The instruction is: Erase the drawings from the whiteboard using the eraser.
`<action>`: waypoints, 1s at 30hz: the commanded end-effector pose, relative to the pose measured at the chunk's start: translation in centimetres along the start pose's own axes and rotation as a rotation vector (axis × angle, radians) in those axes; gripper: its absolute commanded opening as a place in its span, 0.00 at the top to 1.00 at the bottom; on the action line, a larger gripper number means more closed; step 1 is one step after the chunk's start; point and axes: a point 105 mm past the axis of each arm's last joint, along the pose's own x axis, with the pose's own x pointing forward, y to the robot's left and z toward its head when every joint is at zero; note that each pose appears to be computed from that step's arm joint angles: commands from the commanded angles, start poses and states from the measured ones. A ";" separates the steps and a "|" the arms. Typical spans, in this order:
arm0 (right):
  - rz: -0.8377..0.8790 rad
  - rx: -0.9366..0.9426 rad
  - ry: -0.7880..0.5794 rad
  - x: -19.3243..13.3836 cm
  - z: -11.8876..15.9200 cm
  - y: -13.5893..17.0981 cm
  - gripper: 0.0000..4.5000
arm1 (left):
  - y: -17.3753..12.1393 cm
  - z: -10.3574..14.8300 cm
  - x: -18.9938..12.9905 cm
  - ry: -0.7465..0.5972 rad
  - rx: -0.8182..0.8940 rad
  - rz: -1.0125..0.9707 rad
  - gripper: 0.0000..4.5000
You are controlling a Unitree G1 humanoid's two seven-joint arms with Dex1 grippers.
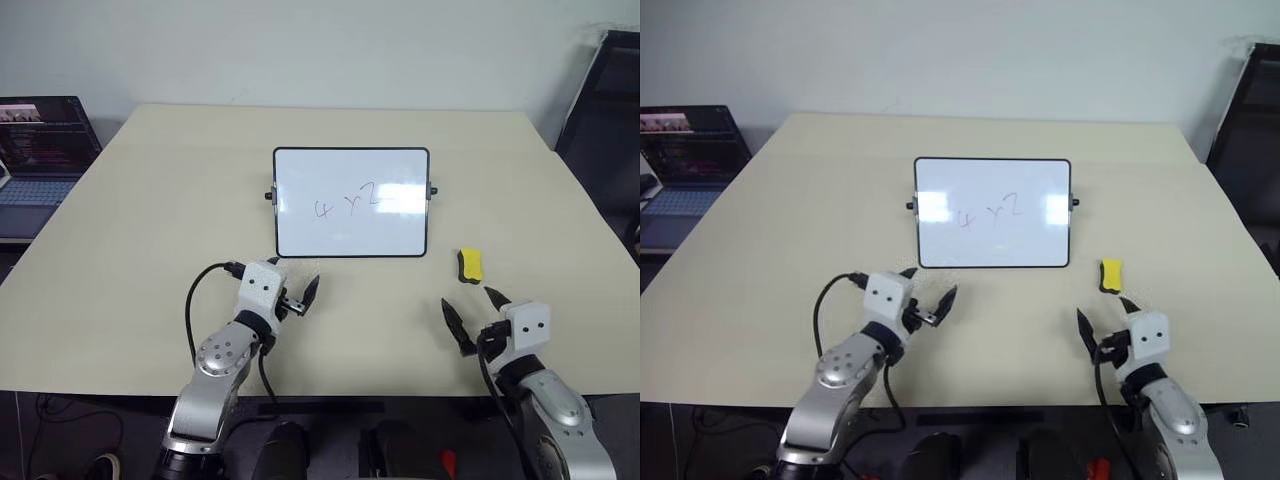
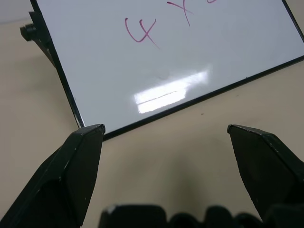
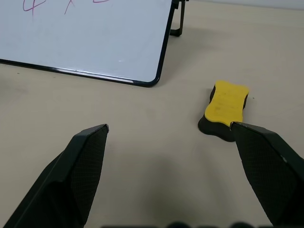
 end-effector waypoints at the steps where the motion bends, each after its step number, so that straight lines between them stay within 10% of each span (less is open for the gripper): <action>1: -0.028 -0.008 -0.021 -0.2 0.9 -0.9 0.00 | -0.3 1.3 0.0 -0.052 0.013 -0.003 0.00; 22: -0.023 0.084 -0.128 1.6 7.8 2.5 0.00 | -0.8 7.4 -0.2 -0.137 0.173 -0.589 0.00; 30: -0.240 0.163 0.039 3.7 6.5 -1.4 0.00 | -1.0 10.4 1.2 -0.175 0.298 -0.824 0.00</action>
